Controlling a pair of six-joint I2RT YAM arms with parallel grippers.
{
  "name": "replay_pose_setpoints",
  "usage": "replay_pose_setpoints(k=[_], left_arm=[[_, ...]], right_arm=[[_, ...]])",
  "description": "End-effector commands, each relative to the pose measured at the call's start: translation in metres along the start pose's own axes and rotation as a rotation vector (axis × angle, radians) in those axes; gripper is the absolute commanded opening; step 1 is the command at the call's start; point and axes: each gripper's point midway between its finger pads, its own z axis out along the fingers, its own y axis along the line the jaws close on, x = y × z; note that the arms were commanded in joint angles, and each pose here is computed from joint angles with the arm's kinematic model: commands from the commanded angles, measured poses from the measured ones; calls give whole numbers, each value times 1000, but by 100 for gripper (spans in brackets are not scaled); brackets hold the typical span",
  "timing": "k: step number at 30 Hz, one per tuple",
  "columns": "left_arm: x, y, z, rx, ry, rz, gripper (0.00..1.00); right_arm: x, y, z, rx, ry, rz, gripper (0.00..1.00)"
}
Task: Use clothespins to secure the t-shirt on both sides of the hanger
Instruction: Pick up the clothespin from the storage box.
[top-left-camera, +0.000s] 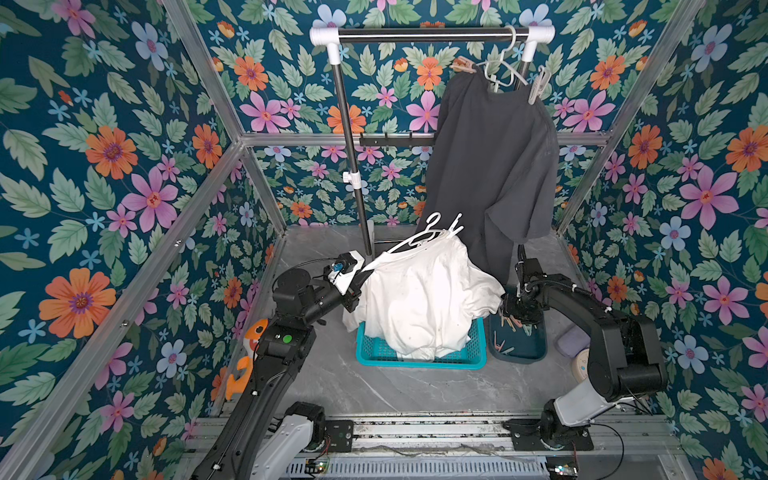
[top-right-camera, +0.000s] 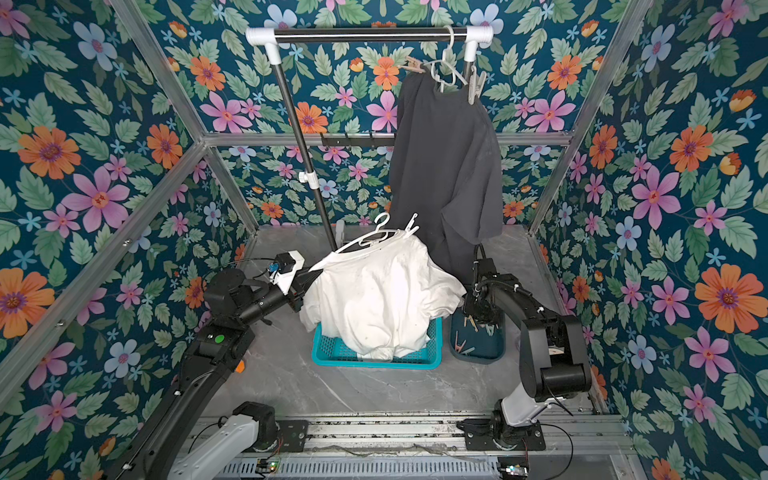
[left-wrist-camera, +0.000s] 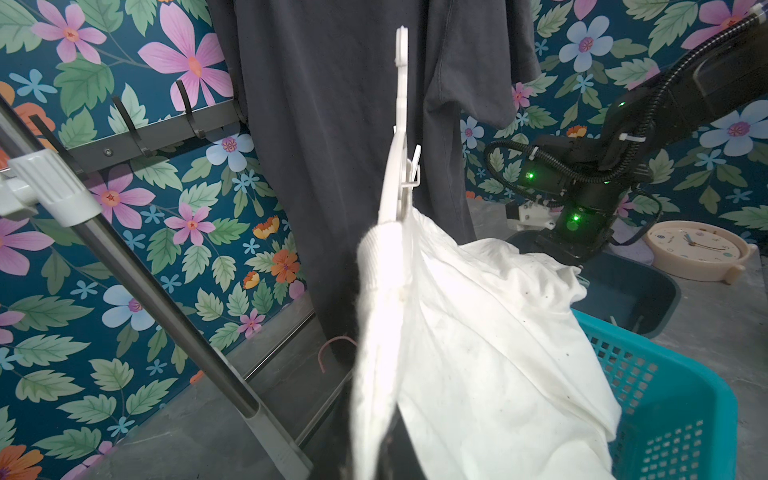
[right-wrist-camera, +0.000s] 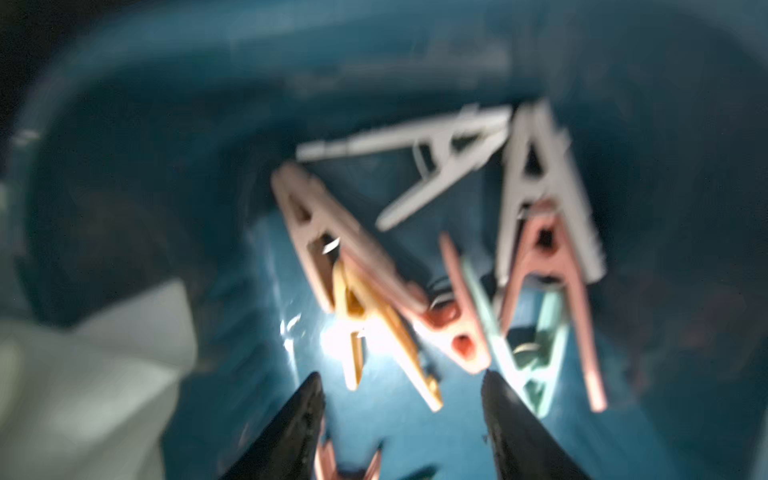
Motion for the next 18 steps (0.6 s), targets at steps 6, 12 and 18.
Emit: replay_pose_setpoints(k=[6, 12, 18], left_arm=[[-17, 2, -1, -4, -63, 32, 0], [-17, 2, -2, -10, -63, 34, 0], [-17, 1, -3, -8, -66, 34, 0]], right_arm=[[-37, -7, 0, 41, -106, -41, 59], [-31, -6, 15, 42, -49, -76, 49], [-24, -6, 25, 45, -14, -90, 46]])
